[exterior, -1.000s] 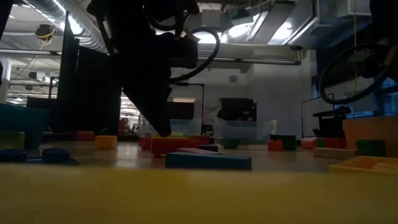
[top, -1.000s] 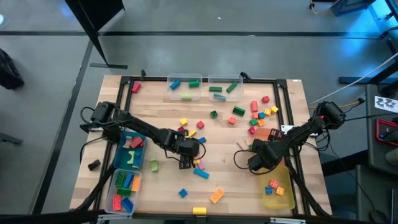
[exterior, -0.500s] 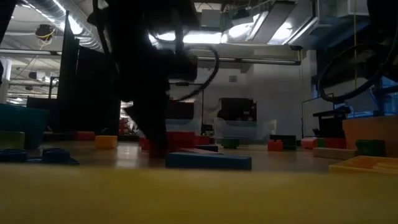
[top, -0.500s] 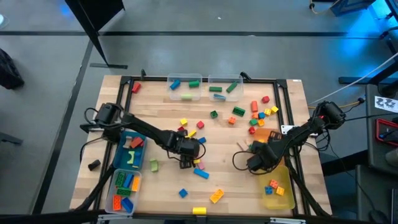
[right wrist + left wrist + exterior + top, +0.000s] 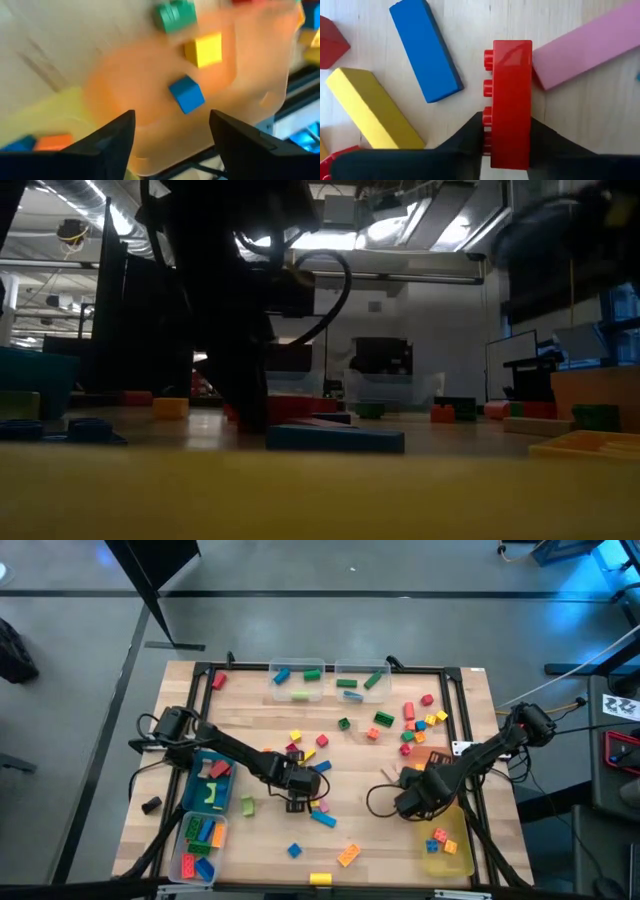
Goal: Sort blocks by size
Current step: Put the red game piece into the bottom right transparent bin
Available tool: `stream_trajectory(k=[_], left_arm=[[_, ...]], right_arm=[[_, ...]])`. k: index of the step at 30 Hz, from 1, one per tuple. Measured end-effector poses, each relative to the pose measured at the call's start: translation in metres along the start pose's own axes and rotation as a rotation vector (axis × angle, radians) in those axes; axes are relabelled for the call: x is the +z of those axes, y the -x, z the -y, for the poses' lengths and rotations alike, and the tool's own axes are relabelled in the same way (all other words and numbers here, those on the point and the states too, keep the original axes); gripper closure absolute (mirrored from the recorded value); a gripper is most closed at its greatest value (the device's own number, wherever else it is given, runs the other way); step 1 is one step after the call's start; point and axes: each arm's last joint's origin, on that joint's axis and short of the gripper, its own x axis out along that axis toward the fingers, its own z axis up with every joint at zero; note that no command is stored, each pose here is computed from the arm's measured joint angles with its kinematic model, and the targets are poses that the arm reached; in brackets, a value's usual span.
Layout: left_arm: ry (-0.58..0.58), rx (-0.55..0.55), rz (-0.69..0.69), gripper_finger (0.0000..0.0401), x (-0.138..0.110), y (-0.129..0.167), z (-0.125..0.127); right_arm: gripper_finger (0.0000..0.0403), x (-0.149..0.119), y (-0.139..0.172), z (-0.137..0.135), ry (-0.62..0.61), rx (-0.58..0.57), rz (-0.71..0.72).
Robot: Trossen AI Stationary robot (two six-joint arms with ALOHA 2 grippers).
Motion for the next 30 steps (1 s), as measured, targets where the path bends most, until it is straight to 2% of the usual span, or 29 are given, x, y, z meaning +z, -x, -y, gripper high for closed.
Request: stream_trajectory(k=[5, 11, 16, 20, 25, 30], left_arm=[[-0.032, -0.020, -0.033, 0.0323, 0.008, 0.014, 0.000], [-0.048, -0.064, -0.083, 0.0323, 0.024, 0.061, -0.002], [-0.029, -0.196, -0.190, 0.0323, 0.018, 0.103, 0.009], [0.013, -0.272, -0.336, 0.0323, -0.003, 0.124, 0.029], [0.083, -0.293, -0.521, 0.0321, -0.032, 0.144, 0.060], [0.192, -0.260, -0.648, 0.0320, -0.057, 0.160, 0.088]], right_arm=[[0.0165, 0.007, 0.023, -0.007, -0.006, 0.096, 0.097], [0.0165, 0.027, 0.036, -0.030, 0.000, 0.319, 0.342], [0.0164, 0.049, 0.045, -0.059, 0.186, 0.486, 0.604], [0.0164, 0.065, 0.042, -0.081, 0.357, 0.509, 0.743], [0.0164, 0.077, 0.020, -0.102, 0.511, 0.480, 0.738], [0.0164, 0.083, -0.004, -0.115, 0.558, 0.475, 0.645]])
